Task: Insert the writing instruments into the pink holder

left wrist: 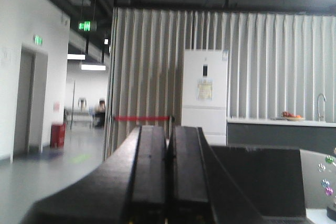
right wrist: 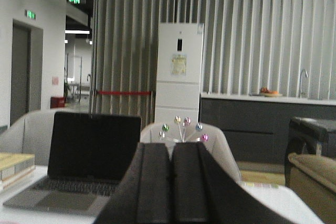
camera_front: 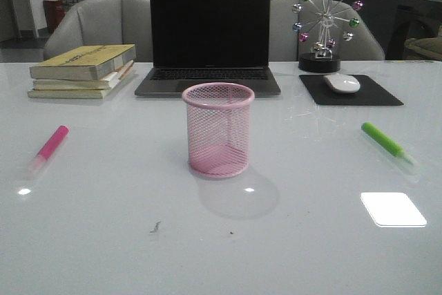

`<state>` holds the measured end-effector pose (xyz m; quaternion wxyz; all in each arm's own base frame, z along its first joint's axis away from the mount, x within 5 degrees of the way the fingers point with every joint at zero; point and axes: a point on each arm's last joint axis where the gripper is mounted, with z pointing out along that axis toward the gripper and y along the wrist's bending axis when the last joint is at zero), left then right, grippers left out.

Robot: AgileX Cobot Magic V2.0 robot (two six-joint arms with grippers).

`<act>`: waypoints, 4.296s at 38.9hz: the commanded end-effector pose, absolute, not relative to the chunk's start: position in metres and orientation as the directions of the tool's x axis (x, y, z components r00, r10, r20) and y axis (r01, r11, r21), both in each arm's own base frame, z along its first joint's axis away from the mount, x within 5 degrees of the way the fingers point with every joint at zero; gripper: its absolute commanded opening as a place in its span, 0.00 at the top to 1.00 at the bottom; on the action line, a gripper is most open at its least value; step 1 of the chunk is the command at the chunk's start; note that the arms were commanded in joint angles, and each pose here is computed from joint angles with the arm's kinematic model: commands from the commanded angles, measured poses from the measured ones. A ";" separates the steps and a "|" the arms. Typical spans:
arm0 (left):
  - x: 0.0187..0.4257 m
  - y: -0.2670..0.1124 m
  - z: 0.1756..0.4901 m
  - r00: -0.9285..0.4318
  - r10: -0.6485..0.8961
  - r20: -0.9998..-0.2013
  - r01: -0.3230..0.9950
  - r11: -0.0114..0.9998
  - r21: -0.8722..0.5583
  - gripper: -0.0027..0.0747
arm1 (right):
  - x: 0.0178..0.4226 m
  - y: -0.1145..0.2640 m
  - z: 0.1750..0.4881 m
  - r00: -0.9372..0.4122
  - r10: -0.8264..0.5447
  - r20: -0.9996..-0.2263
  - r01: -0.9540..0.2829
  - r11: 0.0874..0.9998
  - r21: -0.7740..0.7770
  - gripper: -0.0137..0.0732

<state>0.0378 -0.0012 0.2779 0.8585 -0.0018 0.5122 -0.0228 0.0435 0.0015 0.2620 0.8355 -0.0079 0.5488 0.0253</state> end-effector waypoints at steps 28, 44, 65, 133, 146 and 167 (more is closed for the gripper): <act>0.099 -0.002 0.373 0.193 0.021 -0.981 0.012 1.000 0.024 0.85 | 0.091 0.005 0.363 0.067 0.016 -0.998 -0.056 0.998 0.012 0.78; 0.130 -0.002 0.359 0.073 0.021 -0.997 0.015 1.000 0.022 0.69 | 0.122 0.007 0.337 -0.189 0.001 -0.982 -0.057 0.998 0.012 0.50; 0.132 -0.002 0.355 0.055 0.003 -0.998 0.016 1.000 0.004 0.39 | 0.128 0.007 0.331 -0.231 0.000 -0.973 -0.057 0.998 0.013 0.29; 0.132 -0.002 0.355 0.053 -0.046 -0.998 0.018 0.999 -0.045 0.39 | 0.409 0.026 0.211 -0.926 -0.023 -0.376 -0.046 0.998 0.052 0.29; 0.132 -0.002 0.355 0.053 -0.046 -0.998 0.018 0.999 -0.045 0.39 | 0.414 0.027 0.192 -0.934 -0.022 -0.355 -0.043 0.998 0.052 0.29; 0.132 -0.002 0.355 0.053 -0.046 -0.998 0.018 0.999 -0.045 0.39 | 0.418 0.027 0.163 -0.959 -0.024 -0.283 -0.040 0.998 0.051 0.74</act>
